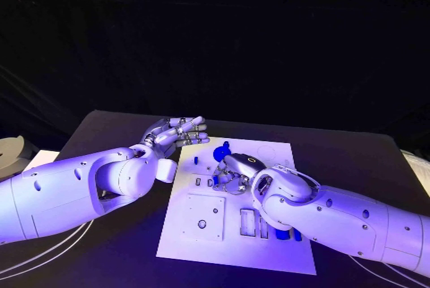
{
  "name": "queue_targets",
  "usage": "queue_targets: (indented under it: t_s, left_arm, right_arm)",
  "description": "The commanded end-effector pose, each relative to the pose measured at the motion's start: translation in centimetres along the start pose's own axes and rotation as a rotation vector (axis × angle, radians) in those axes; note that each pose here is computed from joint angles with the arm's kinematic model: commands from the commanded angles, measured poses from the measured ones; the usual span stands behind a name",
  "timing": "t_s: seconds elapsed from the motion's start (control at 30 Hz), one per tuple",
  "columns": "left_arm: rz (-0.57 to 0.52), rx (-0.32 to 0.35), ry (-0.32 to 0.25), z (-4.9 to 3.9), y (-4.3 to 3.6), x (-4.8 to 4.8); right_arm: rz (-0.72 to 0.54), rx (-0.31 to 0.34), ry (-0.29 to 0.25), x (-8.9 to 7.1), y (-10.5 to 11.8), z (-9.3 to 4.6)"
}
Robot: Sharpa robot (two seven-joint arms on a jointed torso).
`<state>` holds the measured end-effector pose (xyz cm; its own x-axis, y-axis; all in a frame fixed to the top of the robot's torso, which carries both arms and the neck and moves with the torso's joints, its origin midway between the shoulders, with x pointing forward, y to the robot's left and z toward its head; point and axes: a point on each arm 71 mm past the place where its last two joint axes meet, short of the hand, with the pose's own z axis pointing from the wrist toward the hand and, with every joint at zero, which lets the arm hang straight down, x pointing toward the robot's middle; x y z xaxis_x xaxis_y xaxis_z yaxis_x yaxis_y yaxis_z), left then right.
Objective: Assemble the parts on the task board
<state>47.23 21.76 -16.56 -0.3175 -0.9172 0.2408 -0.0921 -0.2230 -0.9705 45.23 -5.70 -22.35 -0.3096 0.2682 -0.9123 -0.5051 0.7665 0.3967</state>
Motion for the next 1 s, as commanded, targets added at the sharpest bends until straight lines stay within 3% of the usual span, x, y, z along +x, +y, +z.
queue_targets:
  t_s: [0.03, 1.0]
  left_arm:
    - [-0.01, 0.006, 0.022, 0.02, -0.09, 0.3]
    - [-0.01, 0.005, 0.021, 0.05, -0.07, 0.23]
  right_arm:
    - [-0.023, 0.011, 0.022, 0.39, -0.2, -0.07]
    - [-0.061, 0.044, 0.073, 1.31, -0.84, -0.37]
